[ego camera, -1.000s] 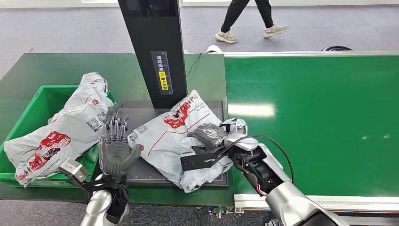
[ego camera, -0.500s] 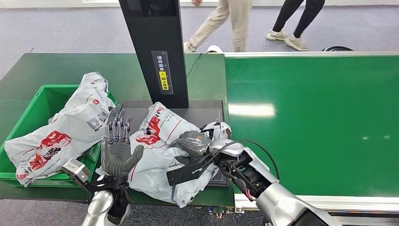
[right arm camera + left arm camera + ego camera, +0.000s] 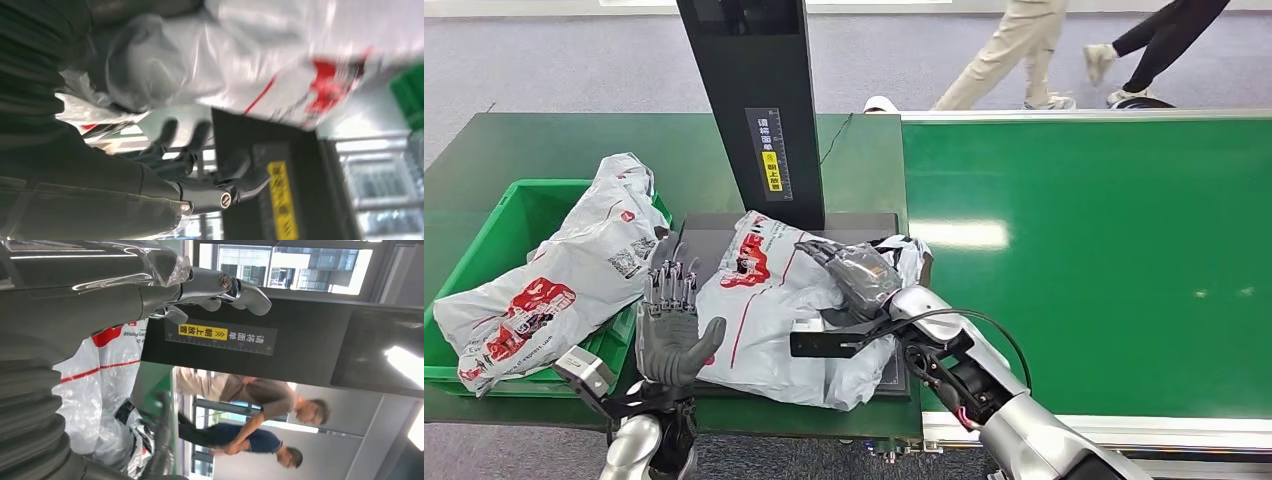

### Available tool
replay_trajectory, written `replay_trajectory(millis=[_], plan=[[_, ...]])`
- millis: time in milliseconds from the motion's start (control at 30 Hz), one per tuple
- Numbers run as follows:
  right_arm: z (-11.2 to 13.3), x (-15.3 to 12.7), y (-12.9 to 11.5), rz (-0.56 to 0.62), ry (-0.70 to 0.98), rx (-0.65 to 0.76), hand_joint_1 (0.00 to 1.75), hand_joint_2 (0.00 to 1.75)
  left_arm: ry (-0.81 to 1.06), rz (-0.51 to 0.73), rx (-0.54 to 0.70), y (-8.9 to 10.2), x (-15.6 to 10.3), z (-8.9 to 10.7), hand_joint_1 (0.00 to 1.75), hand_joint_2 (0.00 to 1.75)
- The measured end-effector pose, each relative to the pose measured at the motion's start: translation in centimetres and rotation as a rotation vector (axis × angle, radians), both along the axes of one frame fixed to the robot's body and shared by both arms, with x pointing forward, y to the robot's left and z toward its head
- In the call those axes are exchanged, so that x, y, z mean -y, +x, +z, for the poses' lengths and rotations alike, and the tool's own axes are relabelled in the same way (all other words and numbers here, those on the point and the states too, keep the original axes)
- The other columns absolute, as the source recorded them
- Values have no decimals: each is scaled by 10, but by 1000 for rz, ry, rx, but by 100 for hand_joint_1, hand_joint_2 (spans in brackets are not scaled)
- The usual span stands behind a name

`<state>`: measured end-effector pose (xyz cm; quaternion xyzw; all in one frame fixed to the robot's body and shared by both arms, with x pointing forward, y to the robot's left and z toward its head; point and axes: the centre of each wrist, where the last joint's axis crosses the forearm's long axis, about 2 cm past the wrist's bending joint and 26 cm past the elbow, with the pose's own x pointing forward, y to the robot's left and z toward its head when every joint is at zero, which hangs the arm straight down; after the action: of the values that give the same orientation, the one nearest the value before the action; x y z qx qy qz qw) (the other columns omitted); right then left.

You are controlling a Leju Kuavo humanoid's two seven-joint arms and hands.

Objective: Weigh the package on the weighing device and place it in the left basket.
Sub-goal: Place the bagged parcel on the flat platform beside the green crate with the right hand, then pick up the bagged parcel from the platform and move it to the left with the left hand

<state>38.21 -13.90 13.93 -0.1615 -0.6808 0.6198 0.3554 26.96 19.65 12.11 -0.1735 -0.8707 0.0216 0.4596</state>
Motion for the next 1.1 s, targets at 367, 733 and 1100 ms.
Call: replay_trajectory(millis=[367,733,1100], plan=[[-6,23,-12,-44,463,-160,0,175,-1,1,1,1,0,0,0,175],[-43,50,-57,-57,953,-407,0,175,135,-50,-37,-2,7,-4,0,175],[-56,55,-77,-53,1094,-487,0,175,639,-5,11,-10,25,-16,0,175]])
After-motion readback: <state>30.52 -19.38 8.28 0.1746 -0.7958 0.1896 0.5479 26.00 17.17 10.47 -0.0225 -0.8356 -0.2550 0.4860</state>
